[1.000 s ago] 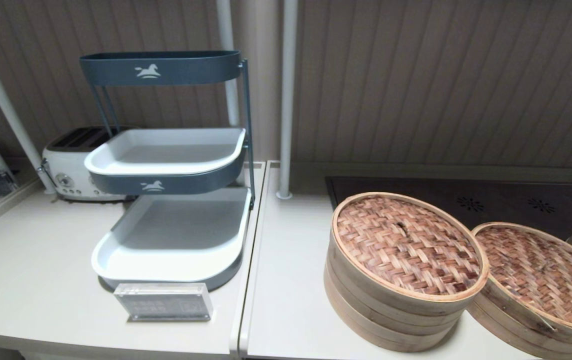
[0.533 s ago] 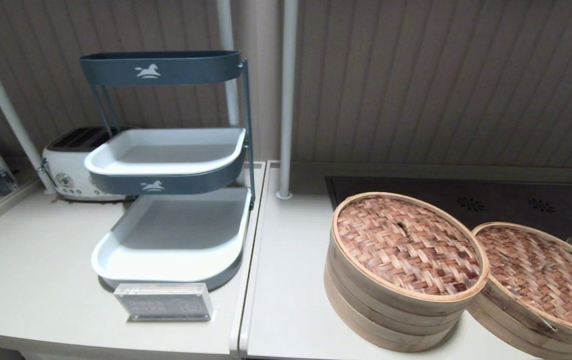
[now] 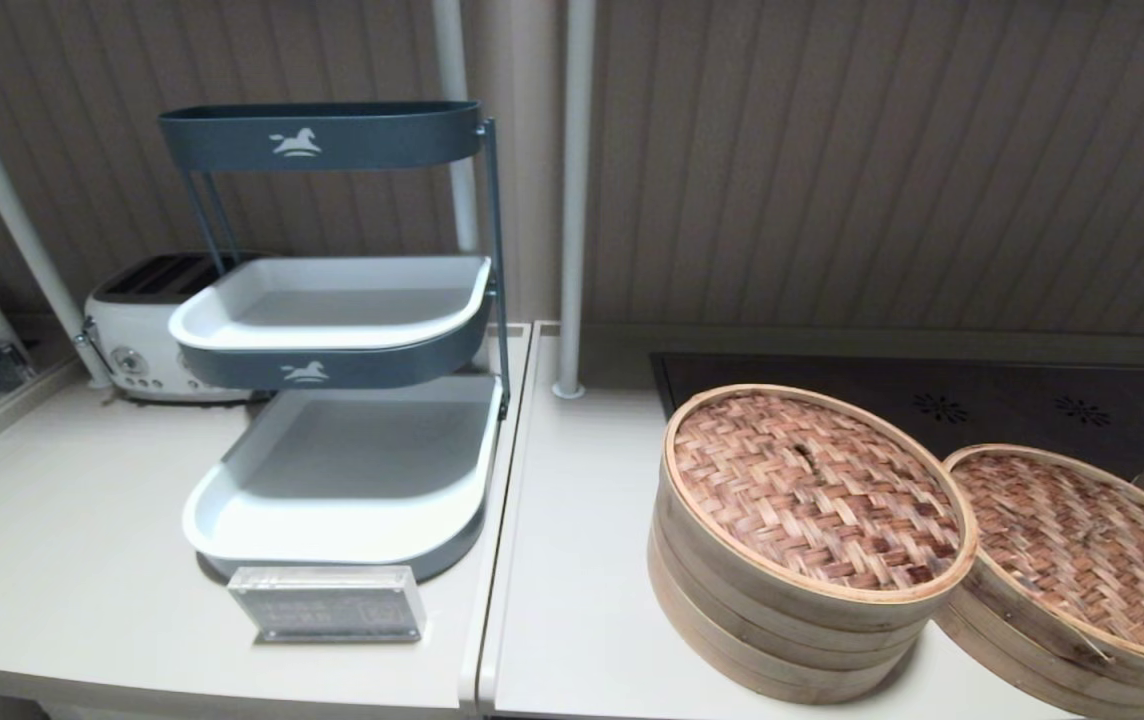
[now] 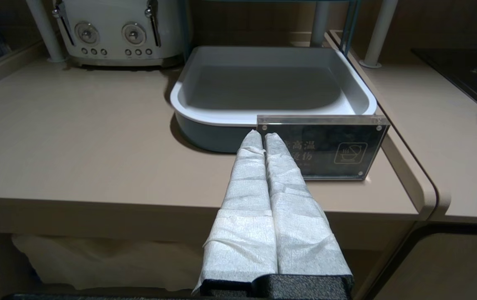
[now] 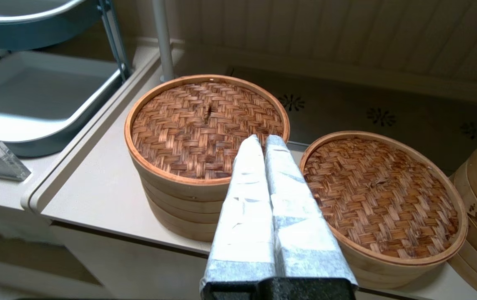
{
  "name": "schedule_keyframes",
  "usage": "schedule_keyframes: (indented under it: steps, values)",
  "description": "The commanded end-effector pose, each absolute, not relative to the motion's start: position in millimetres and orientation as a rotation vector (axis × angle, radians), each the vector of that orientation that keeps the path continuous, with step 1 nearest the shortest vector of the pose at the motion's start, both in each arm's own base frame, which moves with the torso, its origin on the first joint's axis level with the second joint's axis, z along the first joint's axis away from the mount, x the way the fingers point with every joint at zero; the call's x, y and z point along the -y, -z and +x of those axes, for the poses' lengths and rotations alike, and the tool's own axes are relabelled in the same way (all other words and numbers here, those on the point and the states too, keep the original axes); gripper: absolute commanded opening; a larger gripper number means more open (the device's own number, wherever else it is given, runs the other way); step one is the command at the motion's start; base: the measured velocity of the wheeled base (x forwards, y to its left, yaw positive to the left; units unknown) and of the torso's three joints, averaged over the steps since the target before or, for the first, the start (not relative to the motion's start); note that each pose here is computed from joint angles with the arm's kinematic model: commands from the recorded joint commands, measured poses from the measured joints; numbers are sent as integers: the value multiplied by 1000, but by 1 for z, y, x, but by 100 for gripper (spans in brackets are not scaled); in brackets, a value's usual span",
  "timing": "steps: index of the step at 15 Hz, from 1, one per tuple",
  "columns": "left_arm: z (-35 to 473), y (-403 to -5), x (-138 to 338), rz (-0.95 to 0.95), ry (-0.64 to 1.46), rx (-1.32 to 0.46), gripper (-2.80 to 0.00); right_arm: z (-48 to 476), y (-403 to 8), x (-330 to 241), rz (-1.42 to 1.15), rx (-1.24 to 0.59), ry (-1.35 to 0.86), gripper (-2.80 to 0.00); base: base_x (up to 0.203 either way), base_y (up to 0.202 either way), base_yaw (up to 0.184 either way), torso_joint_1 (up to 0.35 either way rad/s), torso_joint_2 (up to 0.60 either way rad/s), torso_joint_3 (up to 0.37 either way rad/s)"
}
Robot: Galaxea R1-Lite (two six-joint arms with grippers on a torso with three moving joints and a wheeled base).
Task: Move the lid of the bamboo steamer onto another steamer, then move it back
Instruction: Pick up the steamer
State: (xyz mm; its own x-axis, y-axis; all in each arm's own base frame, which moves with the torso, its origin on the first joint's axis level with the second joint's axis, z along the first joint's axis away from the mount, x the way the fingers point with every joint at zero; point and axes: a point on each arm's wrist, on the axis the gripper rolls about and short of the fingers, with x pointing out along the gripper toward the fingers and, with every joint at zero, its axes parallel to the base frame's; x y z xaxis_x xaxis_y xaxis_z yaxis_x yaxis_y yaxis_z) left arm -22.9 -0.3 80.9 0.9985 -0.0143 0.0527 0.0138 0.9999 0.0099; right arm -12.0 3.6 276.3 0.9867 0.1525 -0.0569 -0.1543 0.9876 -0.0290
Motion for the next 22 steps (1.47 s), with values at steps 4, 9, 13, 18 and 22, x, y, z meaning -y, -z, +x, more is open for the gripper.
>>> schedule_keyframes:
  steps: [4,9,13,18,22]
  values:
    - [-21,-73,0,10,14,28,-280,117,-317,-7,-12,-439,-203,-280,0,0,0,0,0,0]
    - [-21,-73,0,11,14,29,-280,210,-295,-15,-82,-781,-268,-280,0,0,0,0,0,0]
    - [-21,-73,0,10,14,29,-280,251,-279,-27,-105,-875,-312,-280,0,0,0,0,0,0]
    - [-21,-73,0,9,15,29,-280,276,-260,-50,-137,-948,-374,0,0,0,0,0,0,0]
    - [-21,-73,0,11,15,29,-280,297,-245,-68,-173,-991,-367,0,0,0,0,0,0,0]
